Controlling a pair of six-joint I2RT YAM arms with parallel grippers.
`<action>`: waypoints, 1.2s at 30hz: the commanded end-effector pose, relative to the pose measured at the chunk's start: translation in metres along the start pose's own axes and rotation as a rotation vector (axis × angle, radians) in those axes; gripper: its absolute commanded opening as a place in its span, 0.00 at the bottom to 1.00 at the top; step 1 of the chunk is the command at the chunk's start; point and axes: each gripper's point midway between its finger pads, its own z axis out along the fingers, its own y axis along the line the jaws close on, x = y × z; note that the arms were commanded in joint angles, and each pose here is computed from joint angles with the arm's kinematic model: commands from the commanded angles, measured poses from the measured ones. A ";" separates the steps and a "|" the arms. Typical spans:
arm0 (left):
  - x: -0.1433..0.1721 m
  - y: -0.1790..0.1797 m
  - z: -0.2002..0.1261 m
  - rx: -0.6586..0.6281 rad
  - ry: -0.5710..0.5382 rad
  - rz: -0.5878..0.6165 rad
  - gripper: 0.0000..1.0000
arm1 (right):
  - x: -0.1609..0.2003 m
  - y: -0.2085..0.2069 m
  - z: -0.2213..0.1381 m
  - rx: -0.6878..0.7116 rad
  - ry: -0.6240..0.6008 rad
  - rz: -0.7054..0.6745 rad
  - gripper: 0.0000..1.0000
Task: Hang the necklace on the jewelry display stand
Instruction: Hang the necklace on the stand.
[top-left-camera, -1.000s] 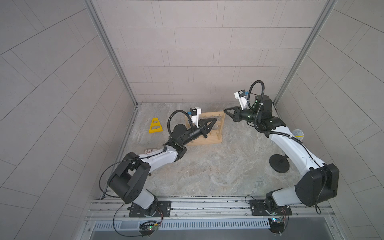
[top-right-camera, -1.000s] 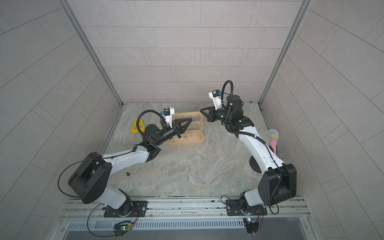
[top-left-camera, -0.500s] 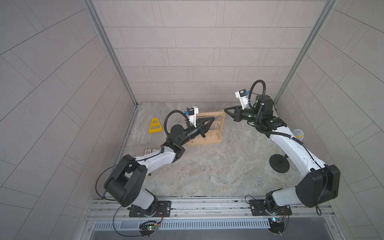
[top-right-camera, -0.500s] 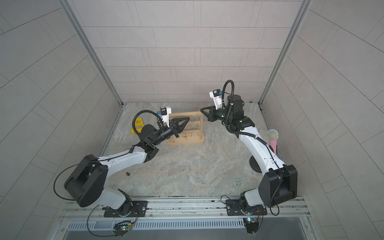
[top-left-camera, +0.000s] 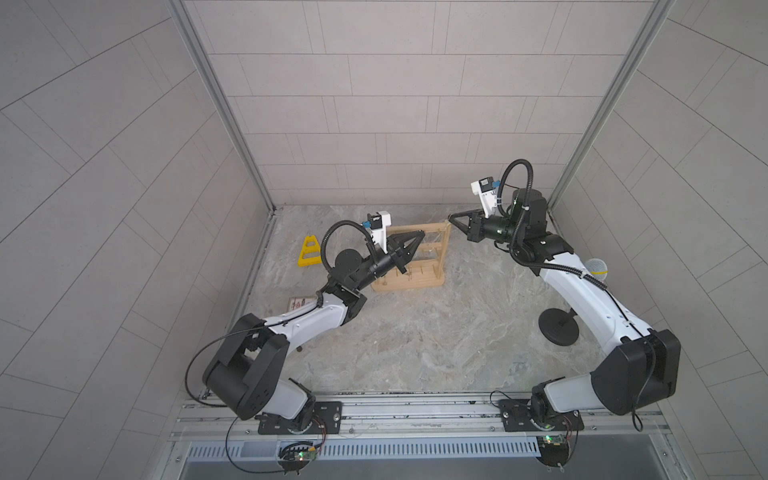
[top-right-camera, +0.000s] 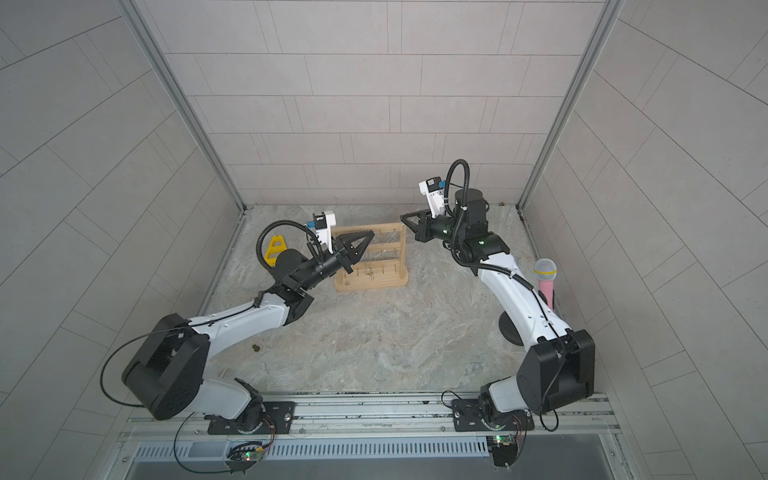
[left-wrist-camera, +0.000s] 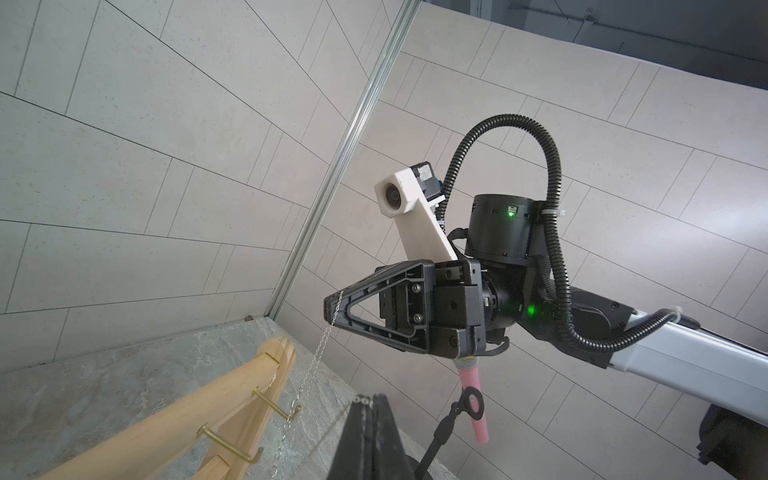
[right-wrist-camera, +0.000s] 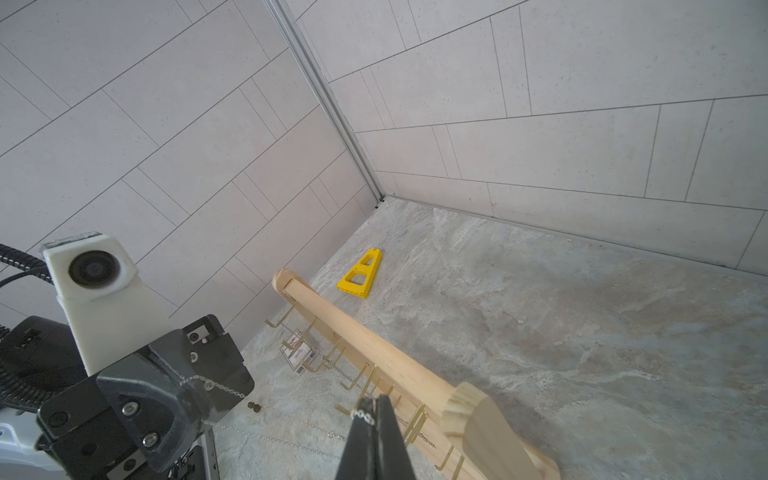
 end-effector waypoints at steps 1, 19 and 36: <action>-0.012 -0.012 -0.004 0.044 -0.032 0.013 0.00 | -0.011 0.010 -0.011 -0.009 -0.039 -0.039 0.02; 0.003 -0.006 0.000 0.033 0.010 0.001 0.00 | 0.004 -0.009 -0.008 0.029 -0.010 -0.009 0.02; 0.066 -0.001 0.008 -0.066 0.210 -0.009 0.00 | 0.038 -0.030 -0.007 0.087 0.039 0.025 0.05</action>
